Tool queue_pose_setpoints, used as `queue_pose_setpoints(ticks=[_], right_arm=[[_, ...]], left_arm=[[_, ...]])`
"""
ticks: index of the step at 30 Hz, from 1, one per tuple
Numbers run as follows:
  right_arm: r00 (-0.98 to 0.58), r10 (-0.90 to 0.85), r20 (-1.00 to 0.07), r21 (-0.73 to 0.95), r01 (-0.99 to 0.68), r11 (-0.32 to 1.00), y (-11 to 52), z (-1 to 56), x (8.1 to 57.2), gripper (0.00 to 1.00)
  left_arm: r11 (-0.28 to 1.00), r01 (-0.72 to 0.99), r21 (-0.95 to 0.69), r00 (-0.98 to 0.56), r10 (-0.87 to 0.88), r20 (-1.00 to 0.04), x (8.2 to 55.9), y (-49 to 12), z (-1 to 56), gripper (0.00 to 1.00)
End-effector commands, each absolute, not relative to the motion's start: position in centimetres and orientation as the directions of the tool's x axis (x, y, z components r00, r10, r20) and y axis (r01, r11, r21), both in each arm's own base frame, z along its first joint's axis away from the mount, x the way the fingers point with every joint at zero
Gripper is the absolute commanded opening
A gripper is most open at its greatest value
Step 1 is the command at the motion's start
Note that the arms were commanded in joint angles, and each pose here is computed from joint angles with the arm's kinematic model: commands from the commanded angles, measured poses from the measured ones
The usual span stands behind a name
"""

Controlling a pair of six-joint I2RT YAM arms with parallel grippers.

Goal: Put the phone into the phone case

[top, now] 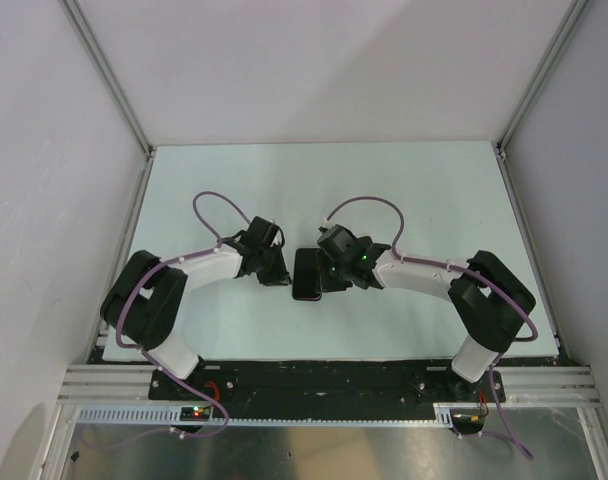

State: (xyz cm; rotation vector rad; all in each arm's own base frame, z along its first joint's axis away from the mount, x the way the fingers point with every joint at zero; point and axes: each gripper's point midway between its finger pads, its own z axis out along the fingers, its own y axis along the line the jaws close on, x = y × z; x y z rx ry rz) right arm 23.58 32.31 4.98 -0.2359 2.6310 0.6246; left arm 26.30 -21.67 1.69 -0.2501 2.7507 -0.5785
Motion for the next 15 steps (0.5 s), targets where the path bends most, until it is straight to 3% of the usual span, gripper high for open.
queue_pose_setpoints(ticks=[1,7,15], right_arm=[[-0.893,-0.055,-0.446,0.401,-0.254,0.880,32.92,4.94,23.71,0.19],[-0.900,-0.064,-0.431,0.383,-0.247,0.890,32.60,4.19,23.46,0.16],[-0.897,-0.068,-0.438,0.371,-0.249,0.894,32.49,4.18,23.44,0.24]], left_arm=[[0.888,-0.083,-0.452,-0.930,-0.232,-0.284,26.54,-22.90,2.35,0.16],[0.890,-0.081,-0.450,-0.933,-0.226,-0.280,26.48,-23.19,2.11,0.15],[0.891,-0.080,-0.447,-0.934,-0.223,-0.278,26.36,-23.25,1.96,0.15]])
